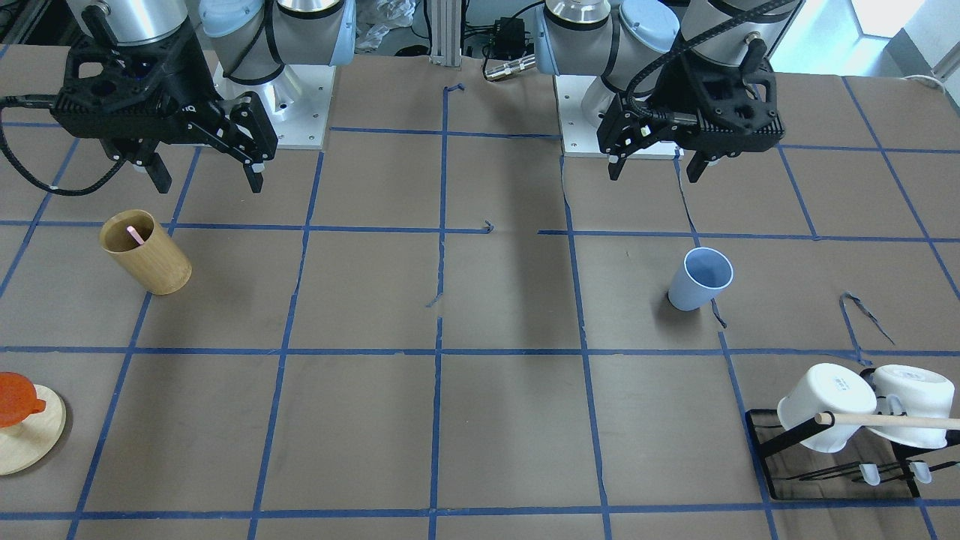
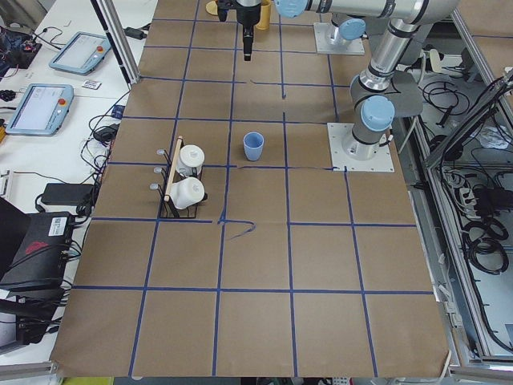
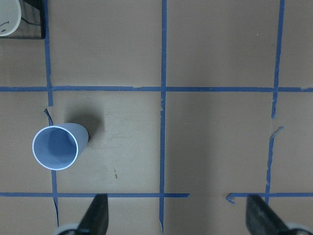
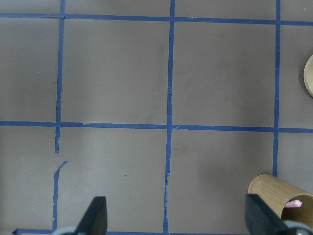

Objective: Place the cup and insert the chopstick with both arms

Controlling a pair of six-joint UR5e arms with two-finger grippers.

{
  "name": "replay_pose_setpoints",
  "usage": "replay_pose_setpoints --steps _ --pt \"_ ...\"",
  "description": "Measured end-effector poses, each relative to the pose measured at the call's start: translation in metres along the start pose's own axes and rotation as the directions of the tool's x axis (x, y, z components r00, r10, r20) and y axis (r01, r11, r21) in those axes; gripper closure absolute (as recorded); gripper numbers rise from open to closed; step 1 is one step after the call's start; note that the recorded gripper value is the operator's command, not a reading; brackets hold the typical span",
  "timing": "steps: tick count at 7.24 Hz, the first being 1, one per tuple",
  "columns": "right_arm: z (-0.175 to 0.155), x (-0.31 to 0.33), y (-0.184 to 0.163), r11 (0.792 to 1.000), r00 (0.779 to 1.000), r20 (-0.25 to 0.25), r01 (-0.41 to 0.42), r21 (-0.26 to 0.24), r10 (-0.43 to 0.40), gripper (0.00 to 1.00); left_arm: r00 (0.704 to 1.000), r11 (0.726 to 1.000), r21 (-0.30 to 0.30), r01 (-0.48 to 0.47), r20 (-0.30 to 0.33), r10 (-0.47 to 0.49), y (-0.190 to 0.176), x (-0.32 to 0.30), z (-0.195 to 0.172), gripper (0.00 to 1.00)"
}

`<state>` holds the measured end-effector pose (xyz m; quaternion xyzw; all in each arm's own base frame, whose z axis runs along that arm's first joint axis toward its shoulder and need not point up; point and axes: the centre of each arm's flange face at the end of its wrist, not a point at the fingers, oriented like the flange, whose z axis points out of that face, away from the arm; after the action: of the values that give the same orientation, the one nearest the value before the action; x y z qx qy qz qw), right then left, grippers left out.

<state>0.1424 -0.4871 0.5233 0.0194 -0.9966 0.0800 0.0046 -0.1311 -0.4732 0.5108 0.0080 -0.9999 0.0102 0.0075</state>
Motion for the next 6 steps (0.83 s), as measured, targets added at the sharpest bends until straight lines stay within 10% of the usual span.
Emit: replay_pose_setpoints --steps 6 --pt "-0.001 0.000 0.001 1.000 1.000 0.003 0.001 -0.003 -0.001 0.00 1.000 0.998 -0.066 -0.008 0.003 0.008 -0.003 -0.026 0.035 0.00"
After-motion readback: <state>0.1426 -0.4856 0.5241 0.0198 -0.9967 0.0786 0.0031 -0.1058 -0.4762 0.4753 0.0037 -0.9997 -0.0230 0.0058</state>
